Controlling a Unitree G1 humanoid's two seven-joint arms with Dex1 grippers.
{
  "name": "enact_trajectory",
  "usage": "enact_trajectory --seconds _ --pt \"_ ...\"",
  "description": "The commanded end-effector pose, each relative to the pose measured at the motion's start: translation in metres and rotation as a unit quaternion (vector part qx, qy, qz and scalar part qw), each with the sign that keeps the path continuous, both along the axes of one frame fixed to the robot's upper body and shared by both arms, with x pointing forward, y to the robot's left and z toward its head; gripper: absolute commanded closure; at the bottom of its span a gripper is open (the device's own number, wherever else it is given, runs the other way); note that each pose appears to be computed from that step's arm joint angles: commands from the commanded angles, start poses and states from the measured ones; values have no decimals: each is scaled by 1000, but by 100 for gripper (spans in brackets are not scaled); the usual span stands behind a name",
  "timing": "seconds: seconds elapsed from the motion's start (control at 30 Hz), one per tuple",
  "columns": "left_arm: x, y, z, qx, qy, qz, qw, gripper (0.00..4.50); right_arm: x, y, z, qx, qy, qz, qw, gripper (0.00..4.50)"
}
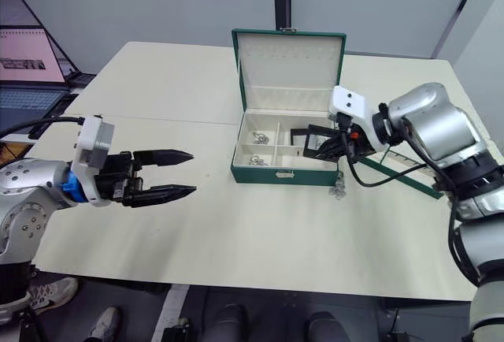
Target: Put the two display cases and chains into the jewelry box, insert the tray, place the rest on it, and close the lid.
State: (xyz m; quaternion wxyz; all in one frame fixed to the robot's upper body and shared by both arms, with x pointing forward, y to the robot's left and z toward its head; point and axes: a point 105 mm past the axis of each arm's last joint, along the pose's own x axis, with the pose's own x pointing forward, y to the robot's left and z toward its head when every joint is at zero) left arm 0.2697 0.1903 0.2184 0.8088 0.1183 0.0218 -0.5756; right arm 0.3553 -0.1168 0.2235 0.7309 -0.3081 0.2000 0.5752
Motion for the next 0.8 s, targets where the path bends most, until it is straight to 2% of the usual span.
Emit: enact_trajectory --seconds 0.03,0.43,0.8 --pt "-6 2 13 5 -30 -6 1000 86 6 6 9 -9 -21 16 1000 448" --pt "-10 1 12 6 -28 -9 1000 86 22 41 -8 -9 -9 45 999 448" --pt "-12 3 9 10 -24 -8 1000 86 27 44 -19 -12 -1 43 999 448"
